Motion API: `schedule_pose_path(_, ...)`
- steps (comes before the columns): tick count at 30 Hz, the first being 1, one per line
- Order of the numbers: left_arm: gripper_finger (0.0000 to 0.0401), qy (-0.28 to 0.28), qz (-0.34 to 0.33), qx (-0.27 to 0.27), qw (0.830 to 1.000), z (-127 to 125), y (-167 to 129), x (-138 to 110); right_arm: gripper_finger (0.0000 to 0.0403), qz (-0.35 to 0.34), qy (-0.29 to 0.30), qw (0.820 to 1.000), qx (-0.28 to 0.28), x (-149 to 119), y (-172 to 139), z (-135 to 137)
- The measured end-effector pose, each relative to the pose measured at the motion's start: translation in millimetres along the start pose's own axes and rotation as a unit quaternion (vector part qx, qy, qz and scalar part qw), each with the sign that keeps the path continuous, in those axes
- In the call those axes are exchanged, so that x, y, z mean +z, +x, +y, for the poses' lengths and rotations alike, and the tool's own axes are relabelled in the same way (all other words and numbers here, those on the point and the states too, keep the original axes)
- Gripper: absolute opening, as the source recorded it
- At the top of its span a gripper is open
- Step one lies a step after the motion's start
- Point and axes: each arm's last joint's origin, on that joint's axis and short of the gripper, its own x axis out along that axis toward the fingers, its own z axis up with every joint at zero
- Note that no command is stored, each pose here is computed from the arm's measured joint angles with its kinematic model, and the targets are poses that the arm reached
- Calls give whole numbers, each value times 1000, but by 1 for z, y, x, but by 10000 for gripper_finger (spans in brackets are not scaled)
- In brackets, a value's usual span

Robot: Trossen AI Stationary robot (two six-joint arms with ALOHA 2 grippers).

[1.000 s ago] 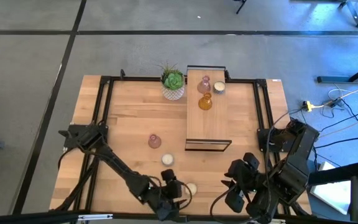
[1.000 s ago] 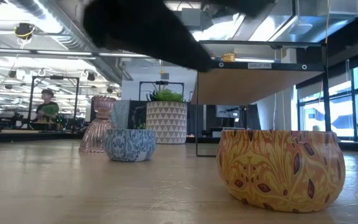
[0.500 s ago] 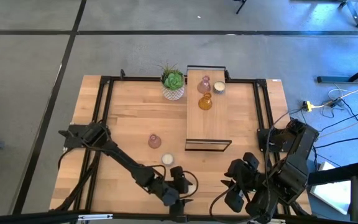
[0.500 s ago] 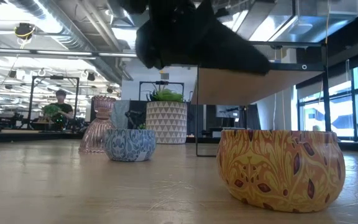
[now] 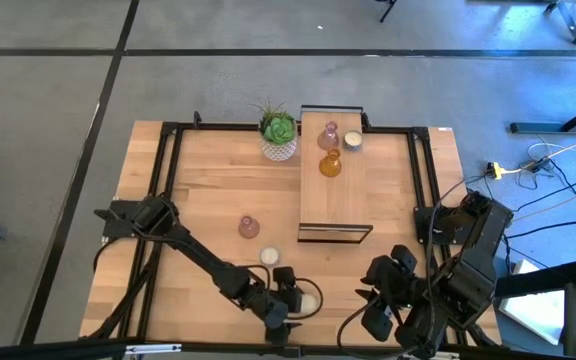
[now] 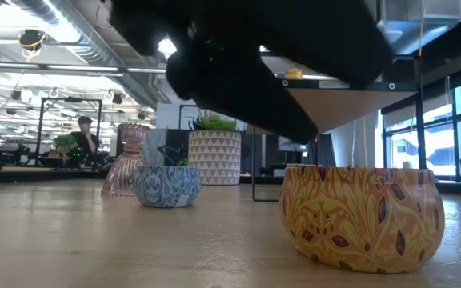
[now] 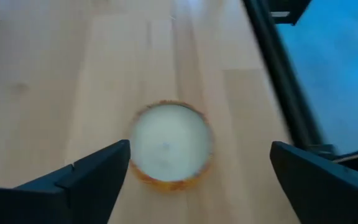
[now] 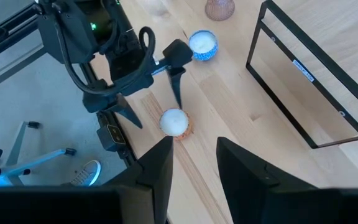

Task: Pick & Place candle stick holders
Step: Put the patterned orange scented candle on the shelf aligned with the patterned blue scented candle

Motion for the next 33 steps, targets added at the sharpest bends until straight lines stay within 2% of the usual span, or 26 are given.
schedule_pose_path(4,398,41,-14,44,998,3,0,1,127,0,0,1000,0,0,0,0)
schedule_pose_path(7,398,53,-16,52,997,7,1,3,127,0,-1,1000,0,0,0,0)
schedule_pose_path(18,398,20,-32,35,999,11,4,9,127,0,-5,1000,0,0,0,0)
schedule_pose_path(27,398,-50,-11,-28,998,1,2,6,127,0,-11,1000,0,0,0,0)
schedule_pose_path(31,398,-55,-25,5,998,6,3,7,127,0,-13,1000,0,0,0,0)
schedule_pose_path(33,398,-38,-30,26,999,8,3,7,127,0,-13,1000,0,0,0,0)
